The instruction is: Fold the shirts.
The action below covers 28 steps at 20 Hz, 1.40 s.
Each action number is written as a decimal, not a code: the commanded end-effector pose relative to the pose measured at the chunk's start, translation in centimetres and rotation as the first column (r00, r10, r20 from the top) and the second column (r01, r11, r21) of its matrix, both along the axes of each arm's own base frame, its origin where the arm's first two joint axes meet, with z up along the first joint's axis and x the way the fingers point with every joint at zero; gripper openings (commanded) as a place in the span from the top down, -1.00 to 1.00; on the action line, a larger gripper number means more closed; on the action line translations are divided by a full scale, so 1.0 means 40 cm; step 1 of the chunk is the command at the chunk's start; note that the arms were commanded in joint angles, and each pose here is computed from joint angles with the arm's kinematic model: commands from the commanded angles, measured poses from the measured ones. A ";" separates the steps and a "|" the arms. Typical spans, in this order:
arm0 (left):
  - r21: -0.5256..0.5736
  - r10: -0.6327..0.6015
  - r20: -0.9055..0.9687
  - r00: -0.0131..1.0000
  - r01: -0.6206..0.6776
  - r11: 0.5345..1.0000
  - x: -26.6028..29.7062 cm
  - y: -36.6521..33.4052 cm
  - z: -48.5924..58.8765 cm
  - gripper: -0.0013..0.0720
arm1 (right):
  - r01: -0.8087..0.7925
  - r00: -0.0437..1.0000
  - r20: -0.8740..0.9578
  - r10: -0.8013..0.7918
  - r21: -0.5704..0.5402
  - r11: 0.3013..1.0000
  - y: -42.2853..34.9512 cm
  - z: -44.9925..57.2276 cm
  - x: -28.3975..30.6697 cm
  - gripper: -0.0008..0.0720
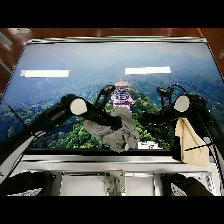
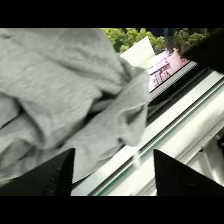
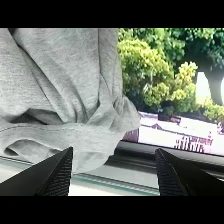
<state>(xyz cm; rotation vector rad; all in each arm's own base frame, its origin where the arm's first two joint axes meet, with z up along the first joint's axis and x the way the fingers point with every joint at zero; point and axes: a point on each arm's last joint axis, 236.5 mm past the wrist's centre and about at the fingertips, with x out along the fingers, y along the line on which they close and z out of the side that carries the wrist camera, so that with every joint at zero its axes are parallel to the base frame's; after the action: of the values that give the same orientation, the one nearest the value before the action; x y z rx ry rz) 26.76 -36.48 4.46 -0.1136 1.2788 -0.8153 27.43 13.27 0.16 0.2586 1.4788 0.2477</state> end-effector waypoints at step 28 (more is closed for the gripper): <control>-0.002 0.666 -0.339 0.665 -0.708 0.706 0.170 0.410 -0.373 0.13 | 0.028 0.991 0.127 -0.034 0.042 0.999 0.020 0.018 0.077 -0.78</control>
<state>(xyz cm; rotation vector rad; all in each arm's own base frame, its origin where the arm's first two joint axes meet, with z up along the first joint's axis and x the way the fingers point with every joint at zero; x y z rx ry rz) 31.88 -20.11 -10.61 -0.7825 1.3963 -0.2428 30.56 13.72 0.80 0.2752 1.3408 0.2575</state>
